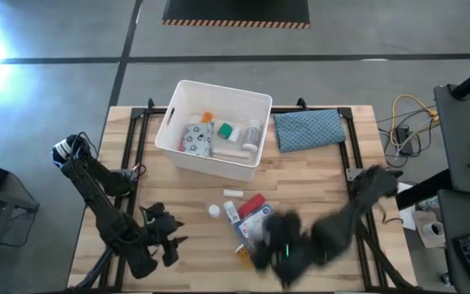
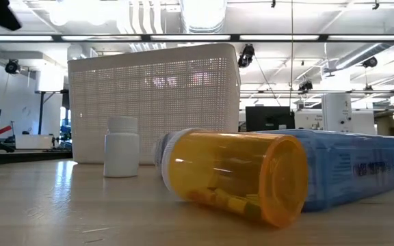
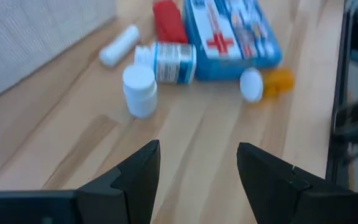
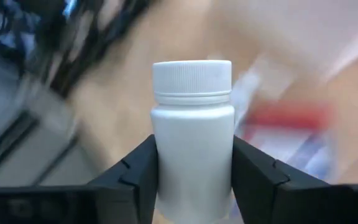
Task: Pick & place medical supplies in basket/bin
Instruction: Put the bottom small white pill bottle into the white bin, then put the small white pill bottle into the white bin
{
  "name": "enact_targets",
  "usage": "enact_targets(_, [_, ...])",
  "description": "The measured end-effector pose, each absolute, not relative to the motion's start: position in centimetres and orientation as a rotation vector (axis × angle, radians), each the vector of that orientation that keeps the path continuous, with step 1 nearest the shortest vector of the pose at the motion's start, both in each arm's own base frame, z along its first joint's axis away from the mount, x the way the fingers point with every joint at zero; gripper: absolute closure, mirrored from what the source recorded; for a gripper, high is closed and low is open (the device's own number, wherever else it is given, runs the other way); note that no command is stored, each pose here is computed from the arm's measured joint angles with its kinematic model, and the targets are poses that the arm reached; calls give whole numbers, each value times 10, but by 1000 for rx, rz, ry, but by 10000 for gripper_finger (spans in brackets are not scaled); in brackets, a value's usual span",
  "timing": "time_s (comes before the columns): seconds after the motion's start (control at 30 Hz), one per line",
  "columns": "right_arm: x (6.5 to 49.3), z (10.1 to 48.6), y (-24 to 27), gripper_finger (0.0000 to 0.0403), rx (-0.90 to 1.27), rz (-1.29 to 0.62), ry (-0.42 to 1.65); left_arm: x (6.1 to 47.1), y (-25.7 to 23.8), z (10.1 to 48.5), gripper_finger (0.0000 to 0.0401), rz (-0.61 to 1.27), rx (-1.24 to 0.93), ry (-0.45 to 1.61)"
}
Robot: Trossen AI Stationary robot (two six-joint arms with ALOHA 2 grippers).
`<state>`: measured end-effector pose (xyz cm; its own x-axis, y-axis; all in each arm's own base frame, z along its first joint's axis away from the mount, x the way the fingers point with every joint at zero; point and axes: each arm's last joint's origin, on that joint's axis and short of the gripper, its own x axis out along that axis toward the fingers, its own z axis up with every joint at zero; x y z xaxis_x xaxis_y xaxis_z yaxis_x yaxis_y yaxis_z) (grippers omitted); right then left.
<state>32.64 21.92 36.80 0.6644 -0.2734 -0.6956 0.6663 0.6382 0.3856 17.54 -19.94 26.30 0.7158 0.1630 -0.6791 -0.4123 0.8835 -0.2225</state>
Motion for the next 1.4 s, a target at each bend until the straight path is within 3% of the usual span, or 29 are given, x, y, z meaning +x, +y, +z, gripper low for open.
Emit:
enact_targets(0.23, [350,420,66,235,460,-684,548,187,-199,269,208,359,-506,592])
enact_targets(0.37, [361,425,-19,232,425,-707,573,192,-196,269,208,377,-524,582])
enact_targets(0.5, [365,419,-65,191,510,-603,636,198,-190,268,206,441,-635,556])
enact_targets(0.73, [366,423,-56,94,317,-510,666,220,-183,251,182,558,-699,541])
enact_targets(0.9, [337,434,-19,50,113,-508,777,236,-187,234,154,584,-650,629])
enact_targets(1.17, [281,441,47,37,-170,-482,839,244,-209,214,121,560,-508,699])
enact_targets(1.4, [246,416,68,37,-183,-493,853,246,-205,192,120,605,-419,712])
